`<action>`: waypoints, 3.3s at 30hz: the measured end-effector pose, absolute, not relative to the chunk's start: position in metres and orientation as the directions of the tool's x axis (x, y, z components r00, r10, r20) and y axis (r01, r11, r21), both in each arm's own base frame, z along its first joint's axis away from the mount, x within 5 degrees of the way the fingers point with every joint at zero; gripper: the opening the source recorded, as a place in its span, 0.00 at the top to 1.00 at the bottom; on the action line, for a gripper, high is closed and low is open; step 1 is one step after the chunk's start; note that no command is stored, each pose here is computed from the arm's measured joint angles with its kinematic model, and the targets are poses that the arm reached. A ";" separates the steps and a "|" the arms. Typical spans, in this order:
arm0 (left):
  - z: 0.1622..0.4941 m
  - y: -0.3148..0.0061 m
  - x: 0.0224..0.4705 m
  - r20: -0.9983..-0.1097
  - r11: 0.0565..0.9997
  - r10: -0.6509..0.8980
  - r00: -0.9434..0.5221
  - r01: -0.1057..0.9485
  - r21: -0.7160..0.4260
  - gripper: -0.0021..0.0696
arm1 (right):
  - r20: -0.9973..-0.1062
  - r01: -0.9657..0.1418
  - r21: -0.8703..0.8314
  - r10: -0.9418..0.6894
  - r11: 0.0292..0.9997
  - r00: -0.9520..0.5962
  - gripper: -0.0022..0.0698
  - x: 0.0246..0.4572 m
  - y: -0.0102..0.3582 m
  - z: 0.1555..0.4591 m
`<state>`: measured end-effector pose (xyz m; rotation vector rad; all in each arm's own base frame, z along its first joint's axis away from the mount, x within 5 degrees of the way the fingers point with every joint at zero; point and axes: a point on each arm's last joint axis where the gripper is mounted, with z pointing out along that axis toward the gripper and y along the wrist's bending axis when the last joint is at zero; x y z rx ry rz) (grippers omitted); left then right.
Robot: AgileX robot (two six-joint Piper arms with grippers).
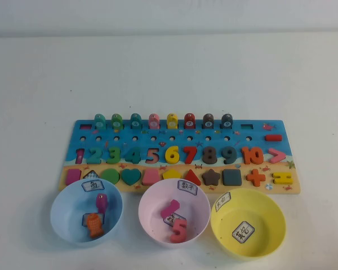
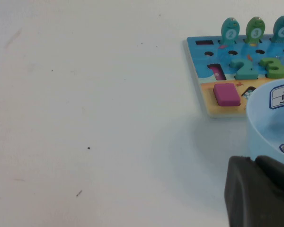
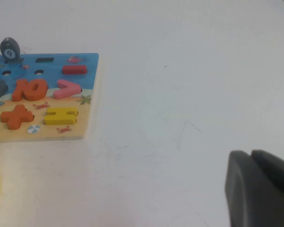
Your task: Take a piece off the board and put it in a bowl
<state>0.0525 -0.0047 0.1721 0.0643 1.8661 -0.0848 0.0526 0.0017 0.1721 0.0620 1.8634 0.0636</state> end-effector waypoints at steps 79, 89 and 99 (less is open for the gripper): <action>0.326 -0.137 0.376 -0.340 0.874 0.478 -0.810 0.477 0.094 0.98 | -0.954 0.010 0.076 0.075 0.997 -0.289 0.99 0.053 0.002 0.172; 0.295 -0.170 0.419 -0.346 0.875 0.470 -0.812 0.479 0.065 0.98 | -0.954 0.010 0.076 0.075 0.997 -0.289 0.99 0.053 0.002 0.172; 0.276 -0.173 0.425 -0.310 0.894 0.436 -0.845 0.447 0.039 0.74 | -0.954 0.010 0.076 0.075 0.997 -0.289 0.99 0.053 0.002 0.172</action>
